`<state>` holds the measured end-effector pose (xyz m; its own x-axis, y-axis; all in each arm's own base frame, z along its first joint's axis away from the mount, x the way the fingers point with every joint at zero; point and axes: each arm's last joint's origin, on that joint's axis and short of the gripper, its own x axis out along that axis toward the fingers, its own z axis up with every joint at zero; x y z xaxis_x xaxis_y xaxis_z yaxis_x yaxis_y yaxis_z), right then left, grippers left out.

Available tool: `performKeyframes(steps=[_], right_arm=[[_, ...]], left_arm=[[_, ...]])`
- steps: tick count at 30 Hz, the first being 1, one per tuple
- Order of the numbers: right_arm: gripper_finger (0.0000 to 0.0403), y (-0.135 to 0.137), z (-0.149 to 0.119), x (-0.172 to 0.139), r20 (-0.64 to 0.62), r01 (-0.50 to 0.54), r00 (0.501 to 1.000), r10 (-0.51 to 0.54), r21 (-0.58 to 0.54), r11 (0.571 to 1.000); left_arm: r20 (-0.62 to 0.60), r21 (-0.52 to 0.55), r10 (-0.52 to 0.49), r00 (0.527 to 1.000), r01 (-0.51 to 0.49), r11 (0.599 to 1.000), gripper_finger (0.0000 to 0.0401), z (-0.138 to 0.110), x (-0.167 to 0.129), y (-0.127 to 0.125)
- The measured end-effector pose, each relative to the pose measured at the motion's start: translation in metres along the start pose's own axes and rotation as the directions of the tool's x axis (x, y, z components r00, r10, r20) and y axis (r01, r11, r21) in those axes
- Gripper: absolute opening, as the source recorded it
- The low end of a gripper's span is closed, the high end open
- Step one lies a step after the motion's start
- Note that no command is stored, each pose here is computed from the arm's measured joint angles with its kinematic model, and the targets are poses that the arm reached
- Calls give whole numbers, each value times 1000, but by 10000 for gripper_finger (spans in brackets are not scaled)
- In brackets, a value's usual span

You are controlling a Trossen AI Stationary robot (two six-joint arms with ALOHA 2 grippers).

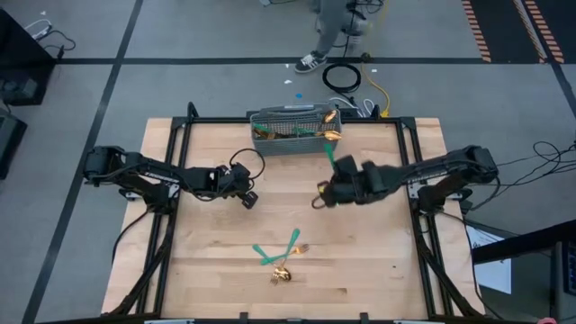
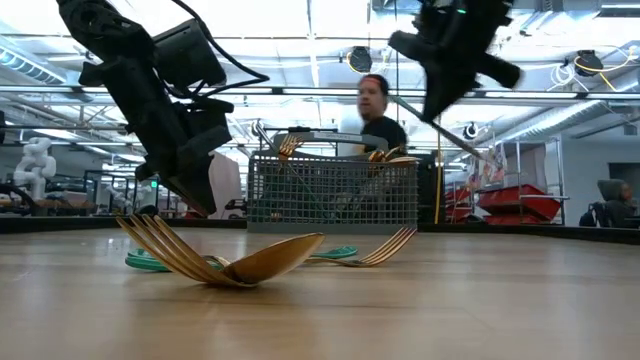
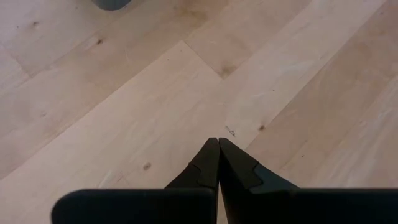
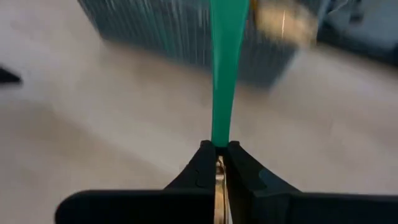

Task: Sort silverware
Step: Put the gold knife into the middle left section of the gray utensil holder

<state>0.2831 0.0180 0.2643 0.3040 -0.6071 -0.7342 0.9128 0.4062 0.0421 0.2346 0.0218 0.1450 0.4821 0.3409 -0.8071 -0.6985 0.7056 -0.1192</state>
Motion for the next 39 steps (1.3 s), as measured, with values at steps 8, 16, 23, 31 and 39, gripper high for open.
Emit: performKeyframes(steps=[8,16,23,31,39], right_arm=[[1,15,70,14,259,-125,953,157,-138,982],[0,13,132,28,525,-147,807,270,-264,953],[0,14,156,64,595,-192,725,347,-309,932],[0,27,154,123,613,-219,692,381,-325,920],[4,35,135,157,518,-274,749,413,-325,905]], left_arm=[[9,0,10,1000,-10,1000,8,0,0,0],[33,-1,41,999,-41,999,8,1,0,1],[43,-4,53,998,-53,999,8,2,0,2],[50,-5,63,997,-63,998,9,2,0,2],[51,1,66,997,-66,998,8,2,0,2]])
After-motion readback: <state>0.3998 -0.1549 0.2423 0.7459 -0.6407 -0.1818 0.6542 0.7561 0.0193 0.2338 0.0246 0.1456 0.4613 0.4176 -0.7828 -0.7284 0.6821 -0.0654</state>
